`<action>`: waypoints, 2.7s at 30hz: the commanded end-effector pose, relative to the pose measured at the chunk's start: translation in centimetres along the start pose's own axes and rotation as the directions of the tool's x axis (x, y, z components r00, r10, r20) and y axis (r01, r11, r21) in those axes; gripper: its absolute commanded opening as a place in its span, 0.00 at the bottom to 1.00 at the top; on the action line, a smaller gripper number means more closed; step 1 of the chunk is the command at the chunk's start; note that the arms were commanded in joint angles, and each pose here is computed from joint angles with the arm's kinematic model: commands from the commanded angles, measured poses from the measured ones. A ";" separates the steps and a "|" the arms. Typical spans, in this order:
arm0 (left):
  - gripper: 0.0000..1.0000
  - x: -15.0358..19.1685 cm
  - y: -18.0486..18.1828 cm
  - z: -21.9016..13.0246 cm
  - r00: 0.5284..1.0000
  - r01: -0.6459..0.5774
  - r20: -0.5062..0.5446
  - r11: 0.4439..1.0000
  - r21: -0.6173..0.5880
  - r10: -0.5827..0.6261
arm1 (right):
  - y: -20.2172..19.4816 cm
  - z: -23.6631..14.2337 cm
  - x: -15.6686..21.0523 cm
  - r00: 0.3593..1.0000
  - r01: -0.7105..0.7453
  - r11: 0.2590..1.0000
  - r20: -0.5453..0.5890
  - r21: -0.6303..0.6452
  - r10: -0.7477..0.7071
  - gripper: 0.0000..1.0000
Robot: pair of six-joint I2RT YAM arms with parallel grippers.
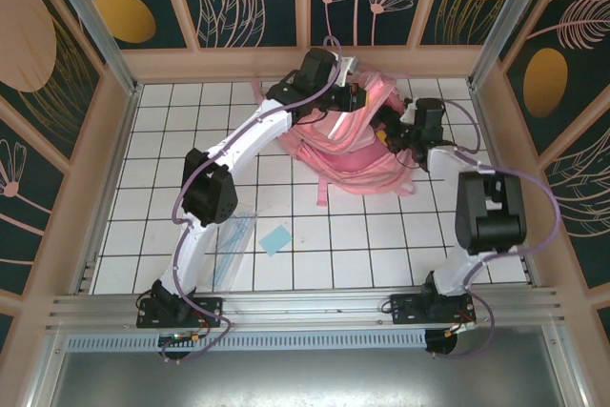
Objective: Pack the student bag
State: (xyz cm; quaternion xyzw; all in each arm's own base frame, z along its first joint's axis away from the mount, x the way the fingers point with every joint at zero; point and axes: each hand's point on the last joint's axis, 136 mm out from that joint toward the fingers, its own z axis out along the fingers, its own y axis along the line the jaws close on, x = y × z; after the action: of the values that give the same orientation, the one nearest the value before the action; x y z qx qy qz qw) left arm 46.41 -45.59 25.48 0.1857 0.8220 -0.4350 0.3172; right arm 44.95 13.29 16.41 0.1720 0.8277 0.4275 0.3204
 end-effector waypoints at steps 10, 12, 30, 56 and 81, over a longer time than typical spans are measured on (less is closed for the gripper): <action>0.00 -5.8 -4.5 -2.4 0.979 -0.094 0.191 0.987 0.134 0.067 | -1.1 -12.1 -1.5 0.960 0.169 0.922 0.155 0.349 -0.235 0.96; 0.00 -5.7 -4.4 -2.2 0.980 -0.088 0.187 0.987 0.134 0.062 | 0.2 -13.2 -1.7 0.949 0.186 0.926 0.186 0.328 -0.256 0.99; 0.99 9.3 10.1 -17.7 0.996 0.092 0.048 0.775 -0.626 -0.080 | 5.3 -8.2 4.7 0.930 0.341 0.930 0.100 0.135 -0.355 0.99; 0.72 35.7 20.0 -23.2 0.849 0.162 -0.138 0.501 -0.850 -0.510 | 2.8 -4.5 6.6 0.954 0.289 0.938 0.022 0.193 -0.298 0.99; 0.13 12.4 16.1 -17.6 0.986 0.167 0.107 0.667 -0.726 -0.131 | 6.6 -0.8 13.0 0.915 0.374 0.927 -0.152 -0.020 -0.373 0.99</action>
State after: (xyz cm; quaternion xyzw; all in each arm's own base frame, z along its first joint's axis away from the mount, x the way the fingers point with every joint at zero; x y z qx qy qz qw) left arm 38.61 -20.87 12.28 -0.0363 0.9474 -0.0793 0.3081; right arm 34.89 21.80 15.86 0.0140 0.8857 0.3331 0.3231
